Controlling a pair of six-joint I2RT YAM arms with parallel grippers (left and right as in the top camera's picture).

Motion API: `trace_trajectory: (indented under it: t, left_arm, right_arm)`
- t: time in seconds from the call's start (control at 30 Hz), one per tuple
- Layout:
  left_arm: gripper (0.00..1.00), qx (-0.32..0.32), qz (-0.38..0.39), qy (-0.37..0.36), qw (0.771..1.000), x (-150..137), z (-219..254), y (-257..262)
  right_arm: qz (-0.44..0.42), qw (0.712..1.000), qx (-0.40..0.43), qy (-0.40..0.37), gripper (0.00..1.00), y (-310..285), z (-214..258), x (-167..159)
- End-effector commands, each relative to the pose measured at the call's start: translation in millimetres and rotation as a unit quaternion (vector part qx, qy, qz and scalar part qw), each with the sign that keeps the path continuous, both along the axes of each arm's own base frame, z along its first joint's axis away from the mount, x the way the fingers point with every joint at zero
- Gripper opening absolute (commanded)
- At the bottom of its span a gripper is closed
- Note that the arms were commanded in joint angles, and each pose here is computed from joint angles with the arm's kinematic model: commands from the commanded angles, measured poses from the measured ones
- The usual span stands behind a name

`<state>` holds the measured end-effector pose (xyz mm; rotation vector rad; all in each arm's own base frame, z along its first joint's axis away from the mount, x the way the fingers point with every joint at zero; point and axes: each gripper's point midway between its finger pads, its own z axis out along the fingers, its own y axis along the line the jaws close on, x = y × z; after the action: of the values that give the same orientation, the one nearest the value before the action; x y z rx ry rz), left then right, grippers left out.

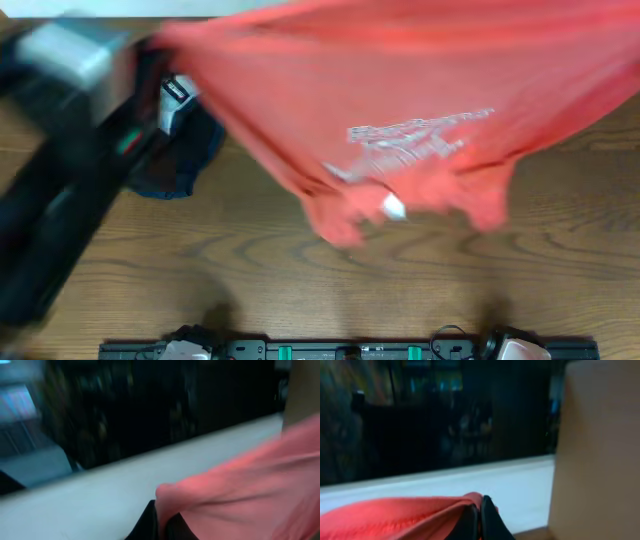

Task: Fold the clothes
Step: 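Lift the red t-shirt high with both grippers and shake it out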

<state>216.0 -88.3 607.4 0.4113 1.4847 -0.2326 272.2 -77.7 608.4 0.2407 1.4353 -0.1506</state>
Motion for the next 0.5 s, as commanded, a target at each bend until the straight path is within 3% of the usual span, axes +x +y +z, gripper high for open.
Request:
trace_trajectory:
  t: [0.0, 0.23, 0.47]
  left_arm:
    - [0.06, 0.037, 0.017, -0.038, 0.998, -16, 17, 11]
    - [0.06, 0.045, 0.096, -0.071, 0.992, -34, 36, 44]
    - [0.06, 0.035, 0.113, -0.111, 0.987, -54, 58, 55]
  right_arm:
    - [-0.017, 1.0, 0.013, 0.01, 0.01, -10, -1, 0]
    - [-0.008, 0.999, 0.018, -0.035, 0.01, 3, 31, -30]
    - [-0.005, 0.997, 0.003, -0.08, 0.01, 15, 59, -64]
